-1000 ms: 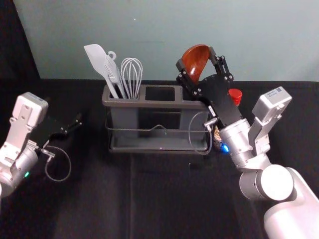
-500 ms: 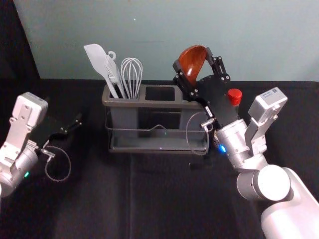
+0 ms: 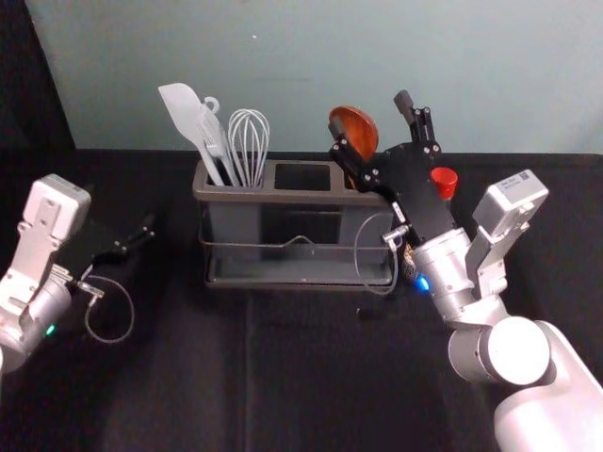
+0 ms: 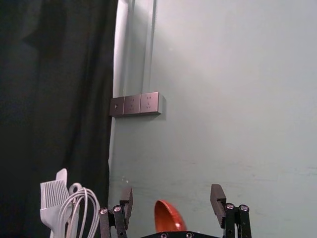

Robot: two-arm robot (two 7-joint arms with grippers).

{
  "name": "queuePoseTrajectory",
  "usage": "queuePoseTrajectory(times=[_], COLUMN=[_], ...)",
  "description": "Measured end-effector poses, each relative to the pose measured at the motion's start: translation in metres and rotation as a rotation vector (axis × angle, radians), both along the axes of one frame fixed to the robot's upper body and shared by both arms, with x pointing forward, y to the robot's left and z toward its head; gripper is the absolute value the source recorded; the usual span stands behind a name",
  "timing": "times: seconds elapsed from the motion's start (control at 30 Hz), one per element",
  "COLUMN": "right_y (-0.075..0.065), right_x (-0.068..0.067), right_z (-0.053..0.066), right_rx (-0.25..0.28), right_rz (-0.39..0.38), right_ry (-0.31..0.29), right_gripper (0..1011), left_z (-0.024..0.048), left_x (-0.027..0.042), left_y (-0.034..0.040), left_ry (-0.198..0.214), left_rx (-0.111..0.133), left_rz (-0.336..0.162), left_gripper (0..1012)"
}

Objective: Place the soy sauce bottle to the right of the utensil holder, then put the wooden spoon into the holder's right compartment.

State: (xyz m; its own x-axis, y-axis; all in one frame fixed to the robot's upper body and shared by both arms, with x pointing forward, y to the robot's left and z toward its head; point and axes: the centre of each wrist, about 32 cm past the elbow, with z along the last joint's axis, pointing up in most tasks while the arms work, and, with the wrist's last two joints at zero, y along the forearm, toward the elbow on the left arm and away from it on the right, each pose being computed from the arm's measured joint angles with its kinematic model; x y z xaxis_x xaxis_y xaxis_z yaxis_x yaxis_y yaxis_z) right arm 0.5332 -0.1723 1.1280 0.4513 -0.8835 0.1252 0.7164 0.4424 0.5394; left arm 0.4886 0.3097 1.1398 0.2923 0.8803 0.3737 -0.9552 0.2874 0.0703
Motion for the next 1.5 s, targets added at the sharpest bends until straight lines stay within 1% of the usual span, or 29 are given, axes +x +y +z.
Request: queuePoseTrajectory(times=[0.17, 0.23, 0.37, 0.43, 0.47, 0.5, 0.57, 0.67, 0.7, 0.73, 0.77, 0.8, 0.87, 0.93, 0.97, 1.0, 1.07, 1.1, 1.13, 1.2, 1.23, 1.27, 1.3, 1.33, 1.4, 1.43, 1.47, 1.5], right_y=[0.0, -0.001, 0.0, 0.0, -0.001, -0.001, -0.001, -0.002, -0.003, -0.003, -0.004, -0.004, -0.007, -0.009, -0.012, -0.012, -0.018, -0.018, -0.022, -0.027, -0.027, -0.032, -0.035, -0.041, -0.047, -0.053, -0.056, -0.063], right_x=[-0.001, -0.002, -0.004, -0.004, -0.005, -0.005, -0.008, -0.01, -0.012, -0.012, -0.015, -0.015, -0.019, -0.022, -0.025, -0.025, -0.029, -0.029, -0.031, -0.034, -0.034, -0.035, -0.036, -0.038, -0.039, -0.041, -0.041, -0.043], right_z=[0.002, 0.005, 0.009, 0.011, 0.015, 0.015, 0.023, 0.031, 0.036, 0.038, 0.046, 0.046, 0.06, 0.069, 0.077, 0.077, 0.091, 0.091, 0.097, 0.103, 0.103, 0.107, 0.109, 0.111, 0.113, 0.114, 0.115, 0.115], right_rx=[-0.004, -0.031, -0.066, -0.069, -0.079, -0.079, -0.086, -0.089, -0.09, -0.092, -0.097, -0.097, -0.112, -0.12, -0.13, -0.13, -0.15, -0.15, -0.162, -0.177, -0.177, -0.187, -0.192, -0.202, -0.21, -0.216, -0.218, -0.222], right_rz=[-0.002, -0.003, 0.001, 0.002, 0.005, 0.005, 0.005, 0.002, -0.001, -0.002, -0.008, -0.008, -0.024, -0.037, -0.047, -0.047, -0.057, -0.057, -0.062, -0.069, -0.069, -0.077, -0.083, -0.094, -0.107, -0.119, -0.125, -0.138], right_ry=[-0.006, -0.012, -0.024, -0.028, -0.038, -0.038, -0.056, -0.074, -0.086, -0.09, -0.101, -0.101, -0.118, -0.125, -0.131, -0.131, -0.147, -0.147, -0.153, -0.16, -0.16, -0.163, -0.164, -0.163, -0.162, -0.161, -0.16, -0.158], right_gripper=[1002, 1002, 1002, 1002, 1002, 1002, 1002, 1003, 1003, 1002, 1002, 1003, 1003, 1002, 1002, 1002, 1002, 1003, 1002, 1003, 1003, 1003, 1002, 1002, 1002, 1002, 1002, 1002], left_z=[0.0, 0.0, 0.0, 0.0, 0.0, 0.0, 0.0, 0.0, 0.0, 0.0, 0.0, 0.0, 0.0, 0.0, 0.0, 0.0, 0.0, 0.0, 0.0, 0.0, 0.0, 0.0, 0.0, 0.0, 0.0, 0.0, 0.0, 0.0], left_x=[0.0, 0.0, 0.0, 0.0, 0.0, 0.0, 0.0, 0.0, 0.0, 0.0, 0.0, 0.0, 0.0, 0.0, 0.0, 0.0, 0.0, 0.0, 0.0, 0.0, 0.0, 0.0, 0.0, 0.0, 0.0, 0.0, 0.0, 0.0], left_y=[0.0, 0.0, 0.0, 0.0, 0.0, 0.0, 0.0, 0.0, 0.0, 0.0, 0.0, 0.0, 0.0, 0.0, 0.0, 0.0, 0.0, 0.0, 0.0, 0.0, 0.0, 0.0, 0.0, 0.0, 0.0, 0.0, 0.0, 0.0], left_ry=[0.0, 0.0, 0.0, 0.0, 0.0, 0.0, 0.0, 0.0, 0.0, 0.0, 0.0, 0.0, 0.0, 0.0, 0.0, 0.0, 0.0, 0.0, 0.0, 0.0, 0.0, 0.0, 0.0, 0.0, 0.0, 0.0, 0.0, 0.0], left_rx=[0.0, 0.0, 0.0, 0.0, 0.0, 0.0, 0.0, 0.0, 0.0, 0.0, 0.0, 0.0, 0.0, 0.0, 0.0, 0.0, 0.0, 0.0, 0.0, 0.0, 0.0, 0.0, 0.0, 0.0, 0.0, 0.0, 0.0, 0.0], left_rz=[0.0, 0.0, 0.0, 0.0, 0.0, 0.0, 0.0, 0.0, 0.0, 0.0, 0.0, 0.0, 0.0, 0.0, 0.0, 0.0, 0.0, 0.0, 0.0, 0.0, 0.0, 0.0, 0.0, 0.0, 0.0, 0.0, 0.0, 0.0], left_gripper=[1000, 1000, 1000, 1000, 1000, 1000, 1000, 1000, 1000, 1000, 1000, 1000, 1000, 1000, 1000, 1000, 1000, 1000, 1000, 1000, 1000, 1000, 1000, 1000, 1000, 1000, 1000, 1000])
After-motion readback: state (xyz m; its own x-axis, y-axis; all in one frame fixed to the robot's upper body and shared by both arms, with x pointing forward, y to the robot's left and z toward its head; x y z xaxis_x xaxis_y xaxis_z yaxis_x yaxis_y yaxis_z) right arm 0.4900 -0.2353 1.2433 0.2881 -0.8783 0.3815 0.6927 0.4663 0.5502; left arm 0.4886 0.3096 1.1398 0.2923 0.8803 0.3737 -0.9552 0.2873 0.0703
